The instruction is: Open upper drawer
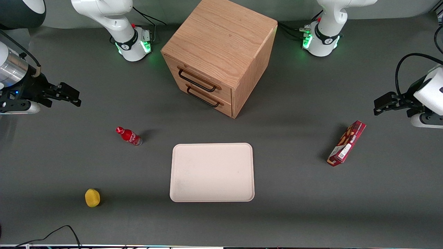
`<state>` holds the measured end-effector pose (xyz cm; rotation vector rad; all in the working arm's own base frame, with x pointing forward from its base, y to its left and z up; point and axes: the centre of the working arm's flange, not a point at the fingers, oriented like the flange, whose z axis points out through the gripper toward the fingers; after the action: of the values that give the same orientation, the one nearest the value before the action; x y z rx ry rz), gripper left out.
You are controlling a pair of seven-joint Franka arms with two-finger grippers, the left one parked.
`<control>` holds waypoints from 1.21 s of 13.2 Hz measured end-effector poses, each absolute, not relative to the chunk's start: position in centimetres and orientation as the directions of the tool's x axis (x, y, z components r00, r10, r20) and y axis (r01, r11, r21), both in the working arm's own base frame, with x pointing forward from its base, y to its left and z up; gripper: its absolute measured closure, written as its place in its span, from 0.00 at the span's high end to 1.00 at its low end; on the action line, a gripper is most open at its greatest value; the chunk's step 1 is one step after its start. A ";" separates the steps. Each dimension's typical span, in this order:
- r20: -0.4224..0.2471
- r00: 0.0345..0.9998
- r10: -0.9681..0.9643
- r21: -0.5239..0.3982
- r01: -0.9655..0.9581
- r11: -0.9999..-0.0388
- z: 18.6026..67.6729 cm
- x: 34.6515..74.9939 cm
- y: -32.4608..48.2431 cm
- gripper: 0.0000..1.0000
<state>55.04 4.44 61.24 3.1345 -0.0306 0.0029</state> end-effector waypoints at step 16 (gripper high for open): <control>-0.012 0.973 0.230 -0.105 0.228 -0.968 62.5 51.8 19.2 1.00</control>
<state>51.80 19.18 62.54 3.2223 0.3750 -0.0390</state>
